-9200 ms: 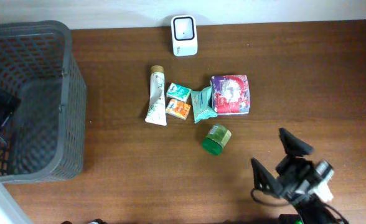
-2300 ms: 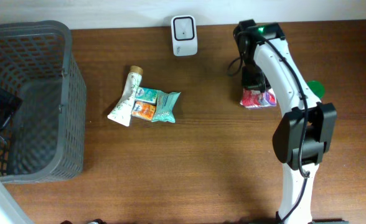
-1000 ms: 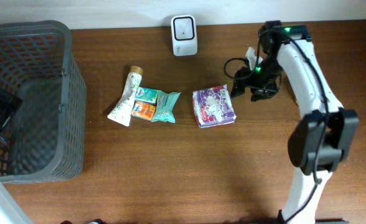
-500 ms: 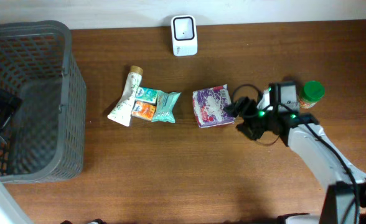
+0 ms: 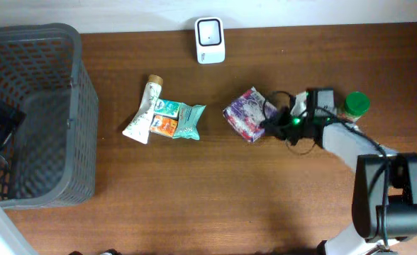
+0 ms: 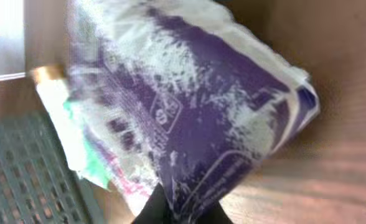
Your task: Scan the item barcode
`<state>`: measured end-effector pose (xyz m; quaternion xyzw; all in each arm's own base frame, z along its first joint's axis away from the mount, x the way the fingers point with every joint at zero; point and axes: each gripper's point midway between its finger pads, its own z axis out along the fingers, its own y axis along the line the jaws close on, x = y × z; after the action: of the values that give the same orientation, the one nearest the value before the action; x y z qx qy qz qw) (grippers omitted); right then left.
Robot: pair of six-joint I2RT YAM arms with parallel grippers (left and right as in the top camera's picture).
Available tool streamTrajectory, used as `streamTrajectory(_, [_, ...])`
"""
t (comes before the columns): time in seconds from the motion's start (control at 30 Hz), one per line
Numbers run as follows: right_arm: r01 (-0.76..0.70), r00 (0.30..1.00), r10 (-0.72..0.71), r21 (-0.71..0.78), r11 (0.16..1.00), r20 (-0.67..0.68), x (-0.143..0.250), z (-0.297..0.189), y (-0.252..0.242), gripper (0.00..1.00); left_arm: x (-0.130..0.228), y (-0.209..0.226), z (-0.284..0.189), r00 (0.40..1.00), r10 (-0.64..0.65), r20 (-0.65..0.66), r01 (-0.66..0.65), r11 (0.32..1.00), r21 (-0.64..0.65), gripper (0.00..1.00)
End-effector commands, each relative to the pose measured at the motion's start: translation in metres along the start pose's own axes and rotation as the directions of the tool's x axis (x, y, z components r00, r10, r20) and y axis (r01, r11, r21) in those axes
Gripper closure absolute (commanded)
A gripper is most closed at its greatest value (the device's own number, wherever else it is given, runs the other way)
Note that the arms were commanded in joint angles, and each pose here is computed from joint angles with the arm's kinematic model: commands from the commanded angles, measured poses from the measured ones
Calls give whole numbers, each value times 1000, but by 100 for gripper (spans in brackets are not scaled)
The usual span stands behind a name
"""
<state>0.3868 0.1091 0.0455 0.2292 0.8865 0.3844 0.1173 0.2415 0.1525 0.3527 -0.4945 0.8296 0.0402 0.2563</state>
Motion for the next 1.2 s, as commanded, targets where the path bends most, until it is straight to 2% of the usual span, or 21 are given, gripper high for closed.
streamTrajectory(0.0, [338,936,-338,-17,941,-103,5,-16,28,96,-1,1,0,1000,-8,2,8,1000,-3,1])
streamTrajectory(0.07, [508,844,-502,-17,861,-191,14,-34,36,96,-1,1,0,1000,-8,1,8,1000,-3,1])
streamTrajectory(0.13, [614,774,-558,139,777,-298,12,-56,16,96,-1,1,0,1000,-8,1,8,1000,-3,1])
streamTrajectory(0.2, [647,748,-578,168,743,-326,10,-58,7,96,-1,1,0,1000,-8,1,8,1000,-3,1])
streamTrajectory(0.27, [654,740,-581,161,739,-340,11,-54,3,72,-1,1,0,1000,-8,1,8,1000,-3,1])
streamTrajectory(0.3, [648,742,-570,158,745,-353,13,-51,0,49,-1,1,0,1000,-8,1,8,1000,-3,1])
streamTrajectory(0.33, [623,766,-538,202,756,-351,9,-53,-6,0,-1,1,0,1000,-8,1,8,1000,-3,1])
streamTrajectory(0.4, [378,917,-301,328,866,-262,-3,-64,-16,1,-1,1,0,1000,-8,1,8,1000,-3,1])
streamTrajectory(0.43, [308,942,-233,350,884,-242,-4,-68,-21,1,-1,1,0,1000,-8,2,8,1000,-3,1])
streamTrajectory(0.5, [302,946,-231,360,883,-228,-9,-67,-25,1,-1,1,0,1000,-8,1,8,1000,-3,1])
streamTrajectory(0.53, [303,949,-230,412,860,-218,-13,-69,-35,1,-1,1,0,1000,-8,1,8,1000,-3,1])
streamTrajectory(0.57, [202,978,-141,531,823,-154,-18,-75,-56,1,-1,1,0,1000,-8,1,8,1000,-3,1])
streamTrajectory(0.6, [170,984,-118,541,823,-130,-18,-72,-61,1,-1,1,0,1000,-8,1,8,1000,-3,1])
streamTrajectory(0.73, [162,985,-115,482,861,-125,-12,-57,-69,1,-1,1,0,1000,-8,1,8,1000,-3,1])
streamTrajectory(0.9, [158,982,-126,254,954,-138,1,-31,-53,2,-1,1,0,1000,-8,1,8,1000,-3,1])
streamTrajectory(0.93, [159,982,-129,228,960,-140,5,-26,-55,12,-1,1,0,1000,-8,1,8,1000,-3,1])
streamTrajectory(0.97, [169,980,-147,165,972,-136,5,-22,-47,39,-1,1,0,1000,-8,1,8,1000,-3,1])
streamTrajectory(1.03, [175,978,-157,131,976,-137,6,-20,-40,65,-1,1,0,1000,-8,2,8,1000,-3,1])
streamTrajectory(1.07, [173,978,-155,127,977,-140,7,-20,-40,96,-1,1,0,1000,-8,2,8,1000,-3,1])
streamTrajectory(1.13, [236,960,-234,-4,972,-155,10,-19,-18,96,-1,1,0,1000,-8,1,8,1000,-3,1])
streamTrajectory(1.17, [328,928,-356,-208,921,-111,2,-28,29,96,-1,1,0,1000,-8,2,8,1000,-3,1])
